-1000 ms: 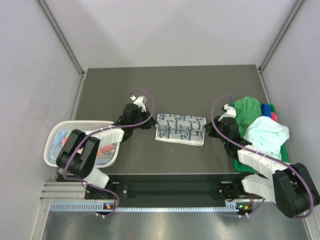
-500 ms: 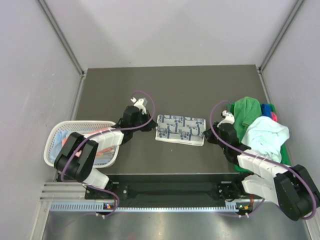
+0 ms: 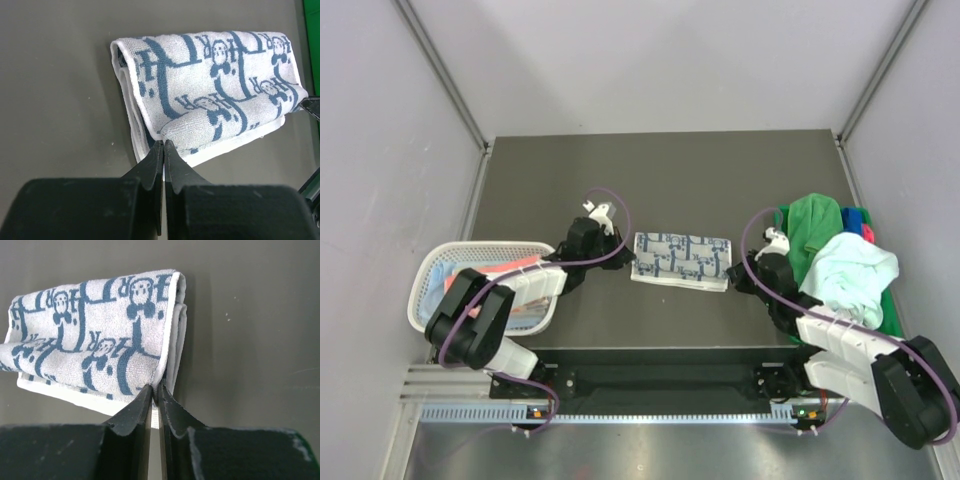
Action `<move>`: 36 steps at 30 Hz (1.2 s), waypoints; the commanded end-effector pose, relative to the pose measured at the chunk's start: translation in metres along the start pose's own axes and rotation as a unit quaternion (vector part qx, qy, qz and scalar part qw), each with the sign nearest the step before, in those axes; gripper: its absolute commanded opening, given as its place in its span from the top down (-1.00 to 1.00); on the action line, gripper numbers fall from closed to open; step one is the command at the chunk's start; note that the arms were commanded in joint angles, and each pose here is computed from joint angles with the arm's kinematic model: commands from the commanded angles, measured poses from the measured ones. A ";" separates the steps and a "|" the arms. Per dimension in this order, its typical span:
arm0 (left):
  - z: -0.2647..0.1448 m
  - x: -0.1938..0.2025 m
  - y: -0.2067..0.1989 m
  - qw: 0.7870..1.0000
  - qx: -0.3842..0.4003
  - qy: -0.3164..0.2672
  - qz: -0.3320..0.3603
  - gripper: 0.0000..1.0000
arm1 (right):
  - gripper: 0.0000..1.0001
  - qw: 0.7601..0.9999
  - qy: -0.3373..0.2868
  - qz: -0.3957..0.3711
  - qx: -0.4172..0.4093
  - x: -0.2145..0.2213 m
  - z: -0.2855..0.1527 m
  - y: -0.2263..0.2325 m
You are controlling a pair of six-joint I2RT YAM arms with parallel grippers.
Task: Fold and stack the towels
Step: Fold the towel
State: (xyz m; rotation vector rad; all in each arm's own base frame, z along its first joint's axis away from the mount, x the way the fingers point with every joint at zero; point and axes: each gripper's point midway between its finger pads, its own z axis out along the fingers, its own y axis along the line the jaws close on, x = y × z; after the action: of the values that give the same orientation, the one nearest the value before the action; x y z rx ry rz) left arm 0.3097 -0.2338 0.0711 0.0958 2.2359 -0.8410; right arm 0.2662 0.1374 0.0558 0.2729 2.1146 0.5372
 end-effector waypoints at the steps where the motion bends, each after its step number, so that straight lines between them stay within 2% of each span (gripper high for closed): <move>1: -0.005 -0.001 -0.006 1.000 0.010 -0.005 0.003 0.94 | 0.79 1.000 -0.019 0.007 -0.015 -0.007 -0.004 0.008; 3: -0.007 -0.001 -0.003 1.000 -0.003 -0.006 0.000 0.82 | 0.75 1.000 -0.015 0.006 -0.017 -0.005 -0.005 0.008; 4: -0.009 0.000 -0.003 1.000 -0.003 -0.005 -0.001 0.61 | 0.73 1.000 -0.016 0.007 -0.022 -0.006 -0.007 0.011; 6: -0.015 -0.001 -0.005 1.000 -0.003 -0.006 -0.005 0.46 | 0.69 1.000 -0.008 0.005 -0.017 -0.003 -0.010 0.009; 11: -0.036 -0.010 -0.013 1.000 -0.015 -0.012 0.001 0.34 | 0.47 1.000 -0.014 0.004 -0.014 -0.013 -0.029 0.011; 16: -0.041 -0.028 -0.019 0.999 -0.032 -0.016 0.005 0.38 | 0.43 1.000 -0.016 0.006 -0.015 -0.028 -0.039 0.020; 22: -0.003 -0.039 -0.031 0.999 -0.038 -0.005 0.002 0.48 | 0.45 1.000 -0.014 0.000 -0.002 -0.042 -0.012 0.035; 26: 0.027 -0.004 -0.030 0.998 -0.047 0.048 0.003 0.56 | 0.47 1.000 -0.001 0.006 0.003 -0.032 0.006 0.034; 28: 0.032 0.014 -0.025 0.996 -0.057 0.068 -0.006 0.67 | 0.49 1.000 0.024 0.004 0.011 -0.016 0.012 0.028; 31: 0.027 0.037 -0.017 0.994 -0.065 0.085 -0.019 0.70 | 0.52 0.998 0.055 0.008 0.015 0.016 0.008 0.015; 36: 0.017 0.058 0.000 0.991 -0.092 0.099 -0.024 0.74 | 0.54 0.997 0.068 0.014 0.025 0.039 -0.005 0.000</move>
State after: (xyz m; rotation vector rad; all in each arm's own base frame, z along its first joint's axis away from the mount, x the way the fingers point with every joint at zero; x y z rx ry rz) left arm 0.2832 -0.2650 0.0281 0.0746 2.4967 -0.7189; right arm 0.2424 0.1466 0.0230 0.2865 2.3034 0.4865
